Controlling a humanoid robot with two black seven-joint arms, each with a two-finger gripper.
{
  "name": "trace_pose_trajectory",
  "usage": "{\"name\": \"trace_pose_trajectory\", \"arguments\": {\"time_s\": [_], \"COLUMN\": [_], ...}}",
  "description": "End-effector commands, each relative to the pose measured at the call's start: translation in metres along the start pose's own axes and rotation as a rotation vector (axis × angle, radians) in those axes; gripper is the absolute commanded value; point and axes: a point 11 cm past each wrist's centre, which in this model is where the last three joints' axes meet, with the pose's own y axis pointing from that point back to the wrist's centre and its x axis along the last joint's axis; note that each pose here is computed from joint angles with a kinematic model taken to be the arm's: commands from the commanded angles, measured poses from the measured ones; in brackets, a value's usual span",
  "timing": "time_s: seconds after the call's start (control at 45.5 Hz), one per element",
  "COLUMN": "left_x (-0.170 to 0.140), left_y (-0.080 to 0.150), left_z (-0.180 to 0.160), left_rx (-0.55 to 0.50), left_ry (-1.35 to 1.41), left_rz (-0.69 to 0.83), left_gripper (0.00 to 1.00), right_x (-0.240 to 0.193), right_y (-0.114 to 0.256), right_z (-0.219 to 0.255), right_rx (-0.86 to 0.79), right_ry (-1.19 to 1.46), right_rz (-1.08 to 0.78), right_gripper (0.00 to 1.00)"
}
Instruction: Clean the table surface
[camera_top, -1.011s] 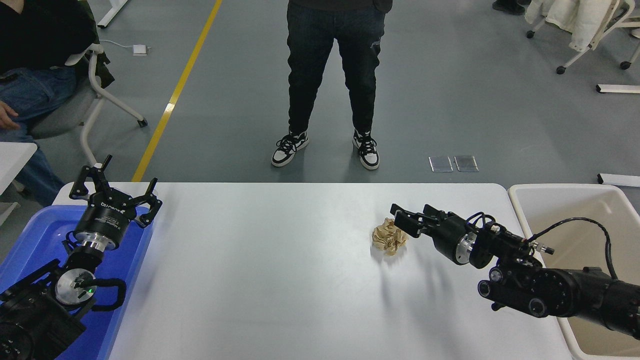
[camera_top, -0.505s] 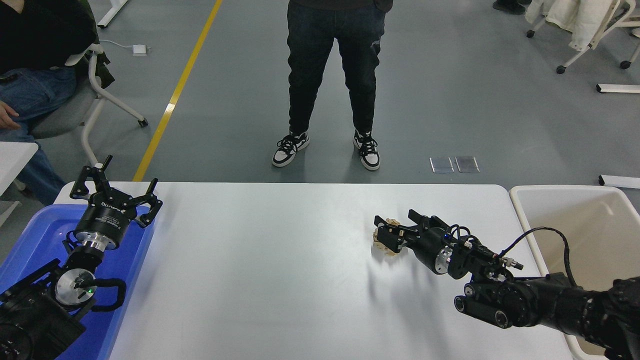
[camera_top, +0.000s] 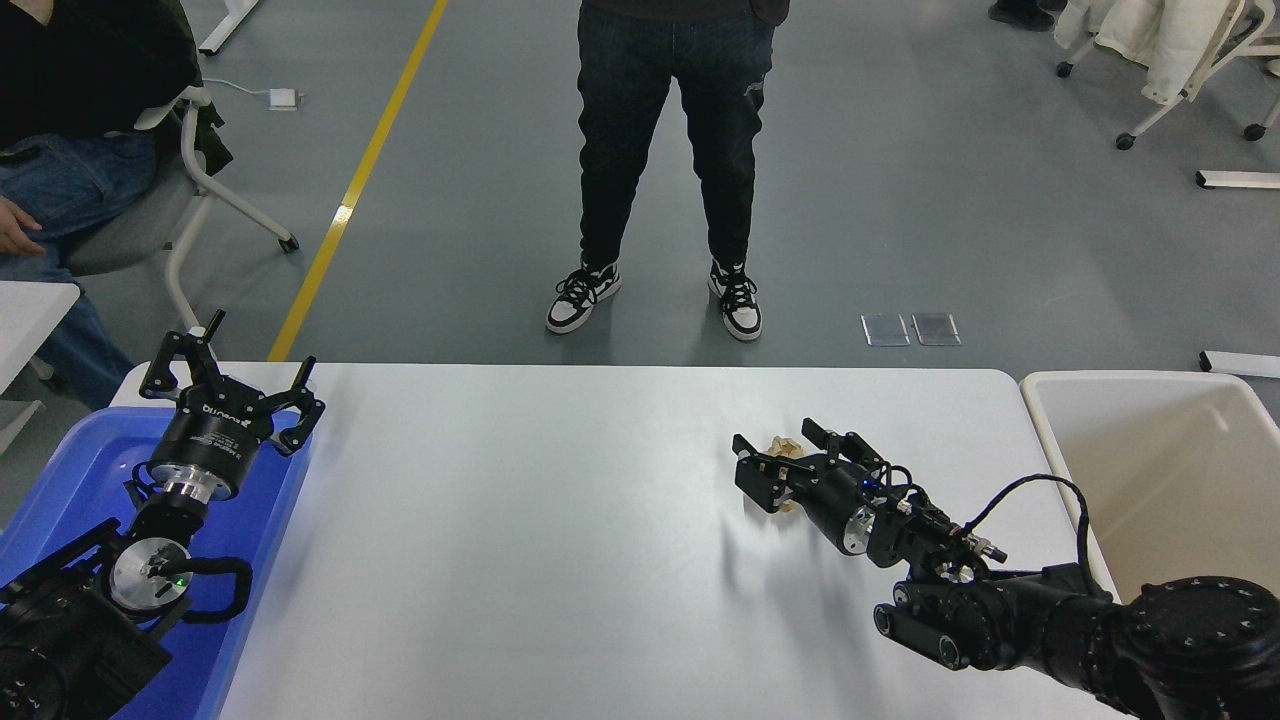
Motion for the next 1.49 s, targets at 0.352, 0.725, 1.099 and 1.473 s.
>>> {"name": "trace_pose_trajectory", "arguments": {"time_s": [0.352, 0.725, 1.099, 1.473], "left_x": [0.0, 0.0, 0.0, 0.0], "left_y": [0.0, 0.0, -0.001, 0.0], "left_z": [0.0, 0.0, 0.001, 0.0], "left_rx": [0.001, 0.0, -0.001, 0.0], "left_ry": [0.001, -0.001, -0.001, -0.001], "left_rz": [0.0, 0.0, -0.001, 0.0], "left_gripper": [1.0, 1.0, 1.0, 1.0], "right_x": [-0.018, -0.02, -0.032, -0.036], "right_y": [0.012, 0.012, 0.018, 0.019], "right_z": [0.004, 0.004, -0.002, -0.009], "right_rx": [0.032, 0.018, 0.024, 0.032], "right_ry": [0.018, -0.012, -0.04, -0.067], "right_rz": [-0.04, -0.049, -0.083, -0.092], "right_gripper": [1.0, 1.0, 1.0, 0.98]}}
